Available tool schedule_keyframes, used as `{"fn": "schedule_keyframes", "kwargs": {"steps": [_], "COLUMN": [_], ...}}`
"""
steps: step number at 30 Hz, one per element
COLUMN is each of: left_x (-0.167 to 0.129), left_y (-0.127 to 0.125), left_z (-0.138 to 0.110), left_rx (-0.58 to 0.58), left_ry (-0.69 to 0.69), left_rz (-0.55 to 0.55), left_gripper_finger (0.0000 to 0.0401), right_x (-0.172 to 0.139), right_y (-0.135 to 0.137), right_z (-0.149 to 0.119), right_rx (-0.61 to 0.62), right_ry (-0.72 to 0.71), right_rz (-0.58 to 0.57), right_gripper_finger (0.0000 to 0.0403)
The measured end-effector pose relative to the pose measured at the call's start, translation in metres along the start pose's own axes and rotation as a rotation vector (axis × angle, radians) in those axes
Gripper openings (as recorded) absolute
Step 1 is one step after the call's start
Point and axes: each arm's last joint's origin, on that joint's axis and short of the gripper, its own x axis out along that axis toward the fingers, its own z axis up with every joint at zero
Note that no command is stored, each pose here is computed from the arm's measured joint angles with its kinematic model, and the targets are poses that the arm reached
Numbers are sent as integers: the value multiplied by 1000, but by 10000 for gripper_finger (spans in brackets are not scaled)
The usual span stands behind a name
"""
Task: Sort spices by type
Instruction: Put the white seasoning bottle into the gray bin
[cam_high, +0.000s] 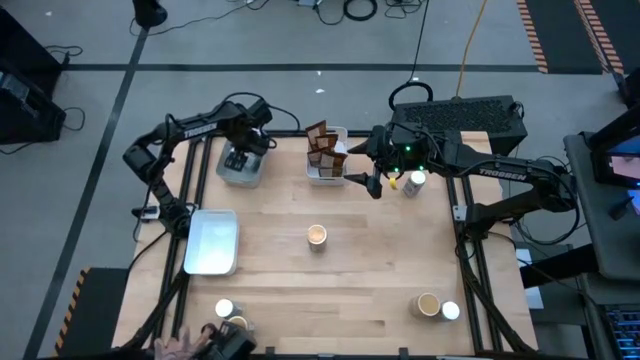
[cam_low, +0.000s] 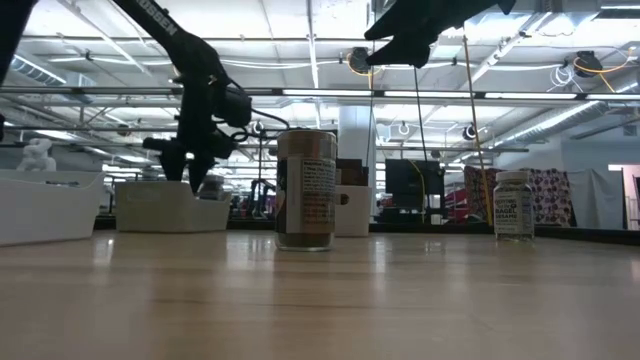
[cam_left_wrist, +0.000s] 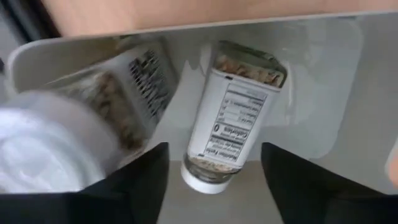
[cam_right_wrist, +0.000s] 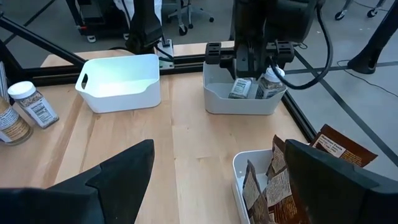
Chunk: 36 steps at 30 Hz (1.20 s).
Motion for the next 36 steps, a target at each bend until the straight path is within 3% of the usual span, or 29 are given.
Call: {"fn": "schedule_keyframes", "kwargs": {"steps": [4,7,18,25,36], "left_x": [7,7,8,-8,-6], "left_y": [0,3,4,-1,-13], "left_z": [2,5,8,9,27], "left_rx": [8,4,14,19,162], "left_ry": [13,-2,-14,-47,-62], "left_rz": [-27,4,11,67,15], "left_gripper_finger": [306,320,322,322,322], "right_x": [0,0,0,0,0], "right_y": [0,0,0,0,0], "right_z": [0,-1,-2,-2,-1], "right_rx": [0,1,-1,-30,-37], "right_ry": [4,14,19,18,14], "right_rz": [0,1,1,1,0], "right_gripper_finger": [341,341,341,341,341]}}
